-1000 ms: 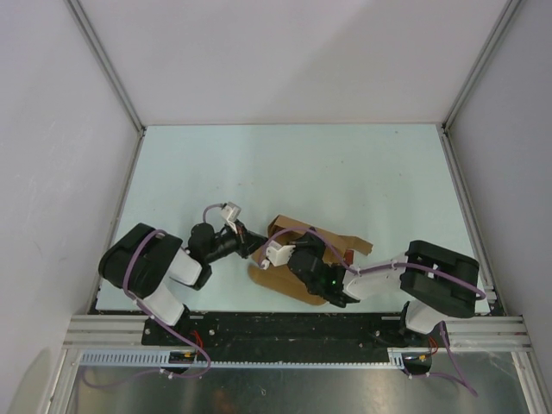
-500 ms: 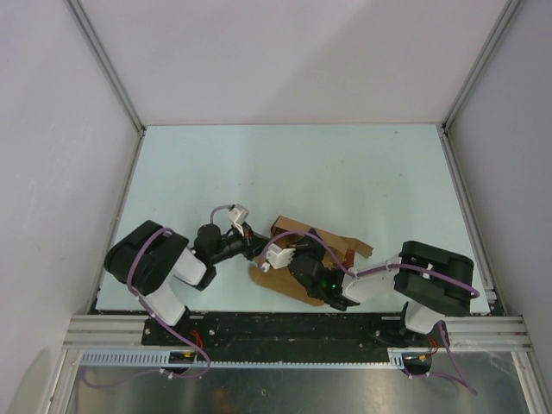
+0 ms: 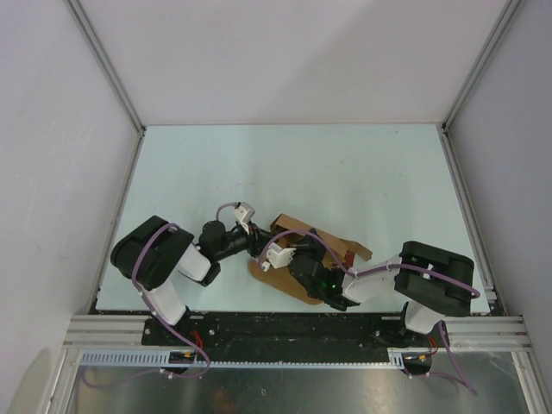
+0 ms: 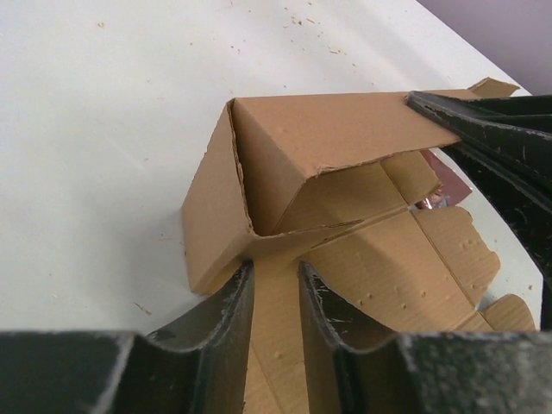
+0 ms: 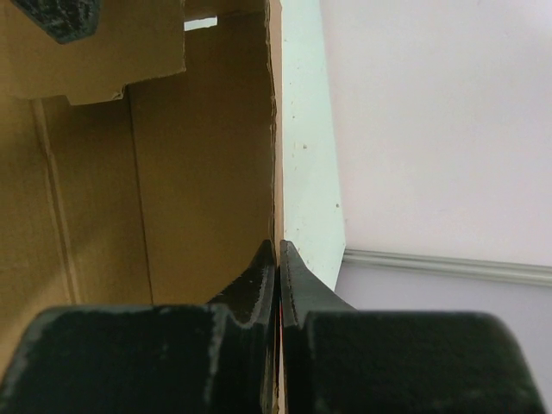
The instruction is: Fold the paper box
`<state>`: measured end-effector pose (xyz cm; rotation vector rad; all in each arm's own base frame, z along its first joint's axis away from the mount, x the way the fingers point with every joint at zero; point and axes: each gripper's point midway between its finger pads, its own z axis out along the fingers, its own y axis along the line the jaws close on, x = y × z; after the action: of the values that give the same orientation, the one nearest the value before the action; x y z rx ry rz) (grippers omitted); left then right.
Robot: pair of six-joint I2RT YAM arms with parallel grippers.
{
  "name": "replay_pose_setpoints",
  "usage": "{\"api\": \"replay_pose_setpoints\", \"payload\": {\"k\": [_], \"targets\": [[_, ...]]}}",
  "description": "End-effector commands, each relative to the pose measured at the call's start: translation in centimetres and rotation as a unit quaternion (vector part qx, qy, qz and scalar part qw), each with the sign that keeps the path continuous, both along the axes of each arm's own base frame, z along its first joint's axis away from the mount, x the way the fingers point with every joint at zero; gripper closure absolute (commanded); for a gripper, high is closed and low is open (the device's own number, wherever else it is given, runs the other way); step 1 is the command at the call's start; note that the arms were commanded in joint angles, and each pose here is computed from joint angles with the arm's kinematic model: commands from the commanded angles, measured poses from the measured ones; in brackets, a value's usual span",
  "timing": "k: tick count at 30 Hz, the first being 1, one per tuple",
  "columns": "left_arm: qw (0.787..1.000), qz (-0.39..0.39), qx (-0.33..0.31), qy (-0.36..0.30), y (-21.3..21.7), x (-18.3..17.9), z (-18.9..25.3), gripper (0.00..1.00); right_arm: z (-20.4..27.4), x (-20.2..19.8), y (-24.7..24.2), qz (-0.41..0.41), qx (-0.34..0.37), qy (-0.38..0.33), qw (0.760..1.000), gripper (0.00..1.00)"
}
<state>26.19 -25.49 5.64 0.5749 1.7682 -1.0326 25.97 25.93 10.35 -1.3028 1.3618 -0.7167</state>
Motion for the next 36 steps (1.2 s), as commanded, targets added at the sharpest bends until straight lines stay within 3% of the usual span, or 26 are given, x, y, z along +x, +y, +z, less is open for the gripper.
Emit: {"api": "replay_pose_setpoints", "payload": {"k": [1, 13, 26, 36], "targets": [[0.998, 0.001, -0.004, -0.069, -0.7, 1.8, 2.0, 0.63, -1.0, -0.8, 0.6, 0.018, 0.020, 0.024, 0.999, 1.00], [0.994, 0.021, 0.020, -0.103, 0.1, 2.4, 1.9, 0.51, -1.6, -1.3, 1.0, 0.031, 0.029, 0.041, 0.998, 1.00], [0.989, 0.068, 0.037, -0.122, 1.8, 3.1, 2.4, 0.48, -2.1, -1.5, 1.2, 0.036, 0.032, 0.054, 0.997, 1.00], [0.989, 0.007, 0.027, -0.145, -0.3, 2.9, 2.7, 0.46, -2.5, -1.6, 1.3, 0.040, 0.037, 0.062, 0.997, 1.00]]}}
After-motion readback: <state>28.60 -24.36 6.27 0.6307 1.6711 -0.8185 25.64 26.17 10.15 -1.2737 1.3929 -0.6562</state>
